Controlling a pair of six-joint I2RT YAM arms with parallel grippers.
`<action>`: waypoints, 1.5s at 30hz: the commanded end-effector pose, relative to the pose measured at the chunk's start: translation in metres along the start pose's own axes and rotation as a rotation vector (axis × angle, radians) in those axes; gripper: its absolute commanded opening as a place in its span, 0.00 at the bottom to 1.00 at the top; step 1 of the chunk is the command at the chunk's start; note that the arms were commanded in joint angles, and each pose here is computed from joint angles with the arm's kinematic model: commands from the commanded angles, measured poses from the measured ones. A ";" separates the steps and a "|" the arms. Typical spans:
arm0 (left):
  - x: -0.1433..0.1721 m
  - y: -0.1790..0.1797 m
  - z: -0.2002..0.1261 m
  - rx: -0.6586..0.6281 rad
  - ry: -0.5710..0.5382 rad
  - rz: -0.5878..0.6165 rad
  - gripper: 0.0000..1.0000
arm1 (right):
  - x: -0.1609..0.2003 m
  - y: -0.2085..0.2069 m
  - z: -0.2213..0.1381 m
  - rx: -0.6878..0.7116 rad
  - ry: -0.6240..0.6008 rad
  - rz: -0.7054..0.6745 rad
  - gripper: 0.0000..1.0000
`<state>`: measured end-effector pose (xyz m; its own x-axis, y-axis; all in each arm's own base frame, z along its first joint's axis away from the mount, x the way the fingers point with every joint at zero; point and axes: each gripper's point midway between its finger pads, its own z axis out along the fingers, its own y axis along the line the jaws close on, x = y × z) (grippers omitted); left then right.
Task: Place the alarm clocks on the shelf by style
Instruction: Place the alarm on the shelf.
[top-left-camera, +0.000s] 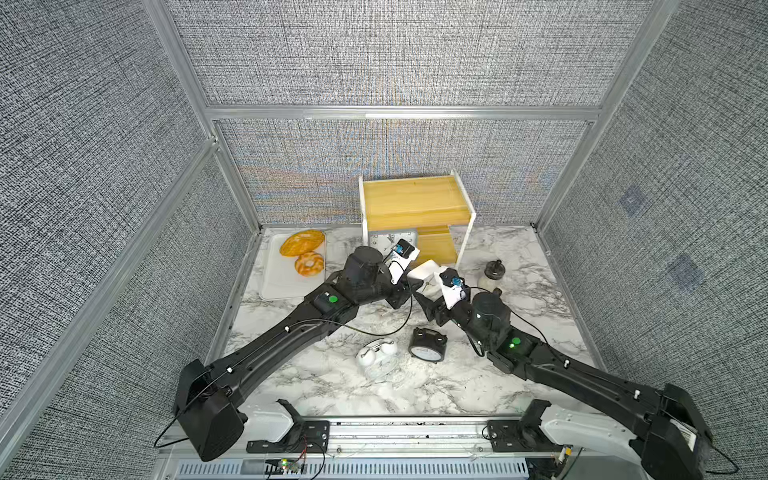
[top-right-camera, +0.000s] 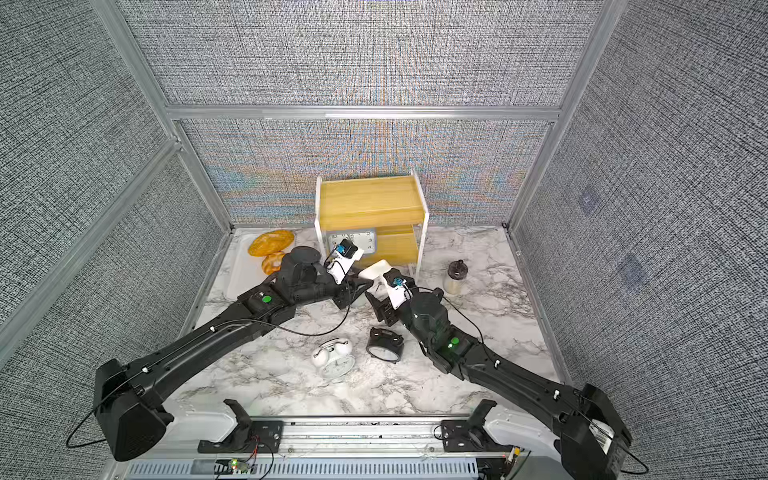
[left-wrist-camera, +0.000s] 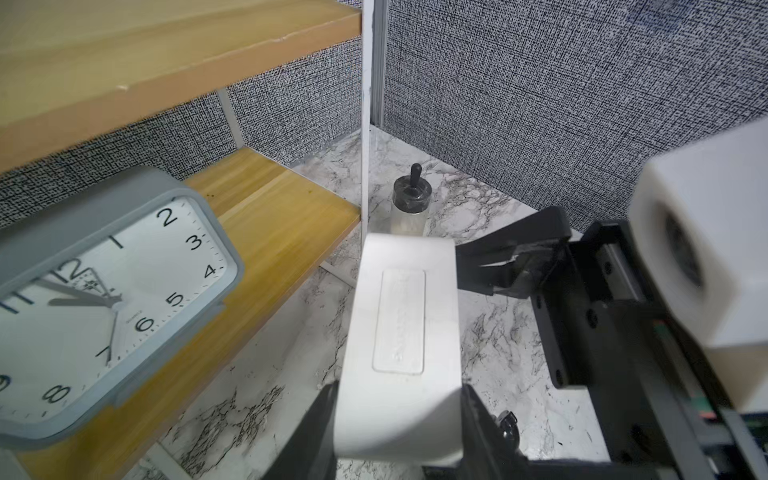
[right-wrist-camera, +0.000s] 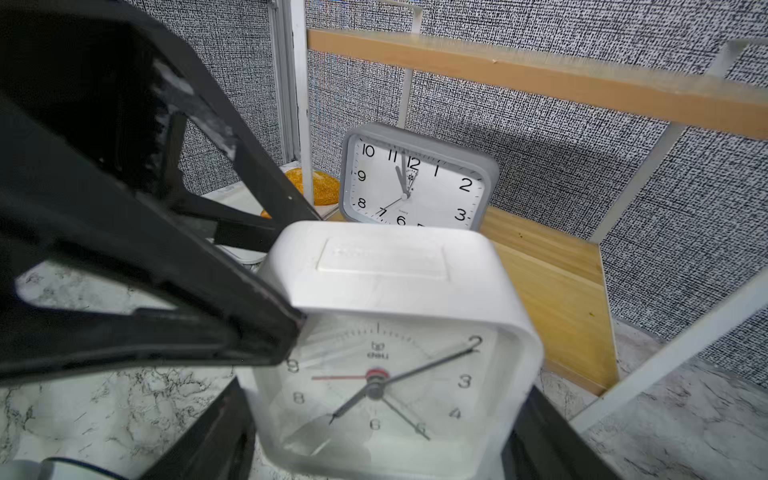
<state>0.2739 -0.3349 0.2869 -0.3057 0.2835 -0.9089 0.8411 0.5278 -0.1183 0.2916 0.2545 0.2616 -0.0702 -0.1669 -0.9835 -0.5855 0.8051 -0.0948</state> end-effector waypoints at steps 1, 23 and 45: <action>-0.007 -0.003 0.001 0.018 -0.025 -0.007 0.05 | -0.012 -0.002 0.000 0.012 -0.034 -0.012 0.66; -0.022 0.032 -0.049 -0.252 -0.131 -0.011 0.77 | -0.011 -0.042 -0.009 0.154 -0.104 0.096 0.66; 0.017 0.137 -0.092 -0.721 -0.157 -0.110 0.76 | -0.025 -0.095 0.033 0.392 -0.180 0.131 0.66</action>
<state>0.3389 -0.1881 0.2824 -0.3031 0.1140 -0.9461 0.2978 0.9544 0.0196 0.3675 0.2039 0.2716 -0.0206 -0.0326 -0.9993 -0.2581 0.9658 -0.0262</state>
